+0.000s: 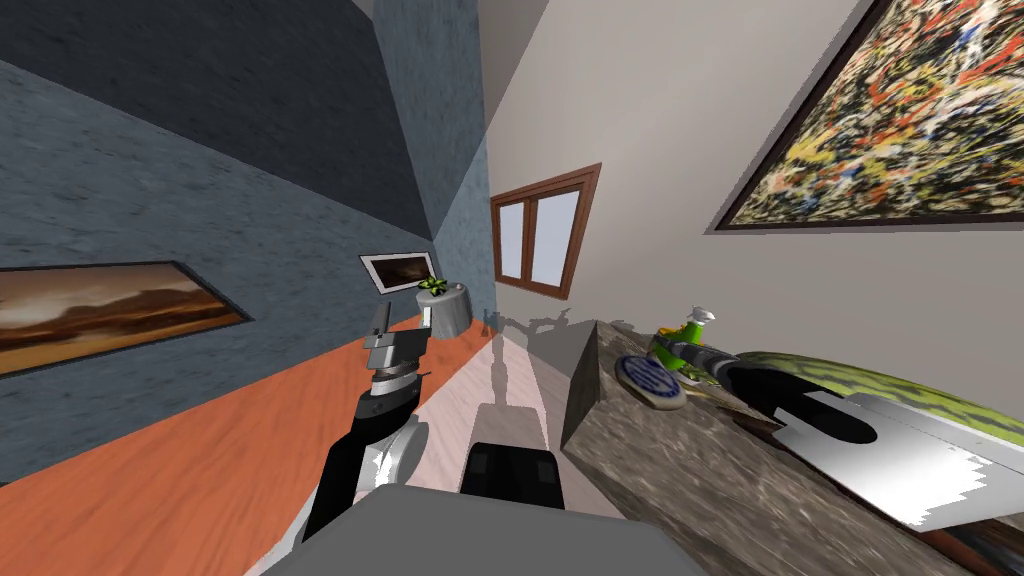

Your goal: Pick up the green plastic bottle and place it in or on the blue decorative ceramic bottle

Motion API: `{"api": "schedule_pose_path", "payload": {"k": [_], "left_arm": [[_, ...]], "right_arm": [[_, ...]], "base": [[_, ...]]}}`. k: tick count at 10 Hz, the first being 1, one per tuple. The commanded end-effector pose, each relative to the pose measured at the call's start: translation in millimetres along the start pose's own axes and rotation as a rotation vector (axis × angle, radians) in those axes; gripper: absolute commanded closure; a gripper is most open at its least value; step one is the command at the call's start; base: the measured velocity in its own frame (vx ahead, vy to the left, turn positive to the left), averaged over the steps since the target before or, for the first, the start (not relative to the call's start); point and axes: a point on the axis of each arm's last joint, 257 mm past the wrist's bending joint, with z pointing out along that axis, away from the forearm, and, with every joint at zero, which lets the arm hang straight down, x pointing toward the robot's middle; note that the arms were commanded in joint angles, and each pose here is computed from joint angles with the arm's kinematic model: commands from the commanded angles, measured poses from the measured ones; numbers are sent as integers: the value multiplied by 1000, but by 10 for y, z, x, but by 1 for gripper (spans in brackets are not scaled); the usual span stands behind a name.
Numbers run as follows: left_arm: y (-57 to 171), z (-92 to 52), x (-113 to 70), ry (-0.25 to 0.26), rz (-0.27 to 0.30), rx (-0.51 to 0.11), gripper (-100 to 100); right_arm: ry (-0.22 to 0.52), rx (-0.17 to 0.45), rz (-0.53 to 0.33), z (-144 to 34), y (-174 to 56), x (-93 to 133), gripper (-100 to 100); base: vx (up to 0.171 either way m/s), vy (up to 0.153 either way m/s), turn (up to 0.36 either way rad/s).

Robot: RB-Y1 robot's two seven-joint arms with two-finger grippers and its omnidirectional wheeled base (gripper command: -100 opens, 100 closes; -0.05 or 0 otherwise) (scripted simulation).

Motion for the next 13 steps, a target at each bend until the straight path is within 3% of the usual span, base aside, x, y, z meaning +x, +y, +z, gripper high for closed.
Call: {"api": "schedule_pose_path", "payload": {"k": [1,4,5,6,9,10,11,13], "left_arm": [[0,0,0,0,0,0,0],[0,-1,-1,0,0,0,0],[0,-1,-1,0,0,0,0],[0,0,0,0,0,0,0],[0,-1,-1,0,0,0,0],[0,-1,-1,0,0,0,0],[0,0,0,0,0,0,0],[0,-1,-1,0,0,0,0]], "right_arm": [[39,10,27,76,-111,186,-100],[48,80,34,147,-455,230,-100],[118,55,77,199,-447,509,-100],[159,67,99,216,-544,721,-100],[166,162,115,260,-1027,776,-100],[221,142,164,268,-1020,996,-100],[260,161,187,246,-1128,1207,-100],[256,219,189,245,-1441,1229,-100]], "base": [[-103,-10,271],[9,9,-16],[-139,10,338],[-186,6,483],[-41,9,74],[-138,52,276],[-190,50,449],[-59,1,178]]}}
